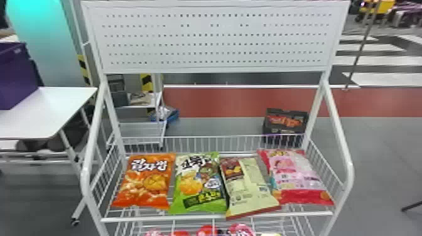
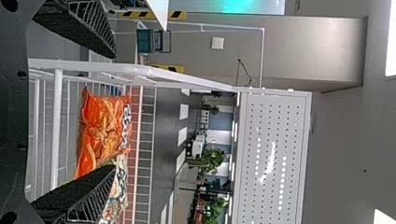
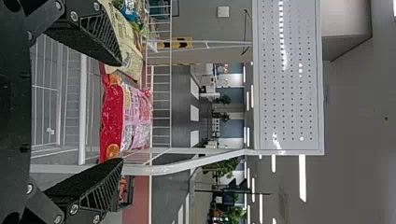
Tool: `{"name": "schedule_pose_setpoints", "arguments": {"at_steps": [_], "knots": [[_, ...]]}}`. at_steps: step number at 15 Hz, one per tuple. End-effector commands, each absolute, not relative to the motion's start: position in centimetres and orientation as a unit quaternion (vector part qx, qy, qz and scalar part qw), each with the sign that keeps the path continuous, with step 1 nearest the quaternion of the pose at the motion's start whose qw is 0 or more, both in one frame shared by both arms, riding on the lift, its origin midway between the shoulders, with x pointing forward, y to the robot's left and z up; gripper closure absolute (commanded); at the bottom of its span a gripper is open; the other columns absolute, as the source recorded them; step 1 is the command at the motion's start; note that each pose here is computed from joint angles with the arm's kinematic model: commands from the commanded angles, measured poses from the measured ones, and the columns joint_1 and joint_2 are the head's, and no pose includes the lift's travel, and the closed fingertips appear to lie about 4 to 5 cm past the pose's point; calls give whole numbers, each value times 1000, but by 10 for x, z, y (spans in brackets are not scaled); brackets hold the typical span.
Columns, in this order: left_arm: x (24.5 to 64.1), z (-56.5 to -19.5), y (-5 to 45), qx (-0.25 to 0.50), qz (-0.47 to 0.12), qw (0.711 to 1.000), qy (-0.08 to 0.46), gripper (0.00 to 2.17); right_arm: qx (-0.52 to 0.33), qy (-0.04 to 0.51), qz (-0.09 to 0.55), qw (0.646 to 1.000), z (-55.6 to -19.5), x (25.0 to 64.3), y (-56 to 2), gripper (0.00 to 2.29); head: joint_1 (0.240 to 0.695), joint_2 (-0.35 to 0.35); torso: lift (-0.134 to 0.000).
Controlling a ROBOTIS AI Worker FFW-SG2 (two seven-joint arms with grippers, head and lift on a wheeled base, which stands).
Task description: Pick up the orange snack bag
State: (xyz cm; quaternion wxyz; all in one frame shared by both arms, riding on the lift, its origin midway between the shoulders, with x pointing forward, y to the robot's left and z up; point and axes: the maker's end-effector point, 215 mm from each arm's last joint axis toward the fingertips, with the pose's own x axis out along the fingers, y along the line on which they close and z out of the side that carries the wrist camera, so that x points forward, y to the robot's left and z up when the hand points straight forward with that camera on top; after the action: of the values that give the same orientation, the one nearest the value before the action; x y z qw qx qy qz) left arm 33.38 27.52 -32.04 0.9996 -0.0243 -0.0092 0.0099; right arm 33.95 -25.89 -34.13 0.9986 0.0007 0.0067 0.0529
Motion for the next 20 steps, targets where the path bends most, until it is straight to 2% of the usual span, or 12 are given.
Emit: {"name": "schedule_pose_setpoints", "arguments": {"at_steps": [1,12,18,20], "knots": [[335,-320,275,-24,10,1000,-10,33,1,7,52,999,-342,340,-260,167,499,0,0],[338,-324,273,-25,8,1000,-7,33,1,7,51,999,-343,341,-261,167,499,0,0],[389,-331,236,-34,-16,999,-11,39,3,7,53,999,-343,341,-256,167,499,0,0],[415,-350,225,-22,-20,999,17,39,3,9,52,999,-346,340,-256,167,499,0,0]]}}
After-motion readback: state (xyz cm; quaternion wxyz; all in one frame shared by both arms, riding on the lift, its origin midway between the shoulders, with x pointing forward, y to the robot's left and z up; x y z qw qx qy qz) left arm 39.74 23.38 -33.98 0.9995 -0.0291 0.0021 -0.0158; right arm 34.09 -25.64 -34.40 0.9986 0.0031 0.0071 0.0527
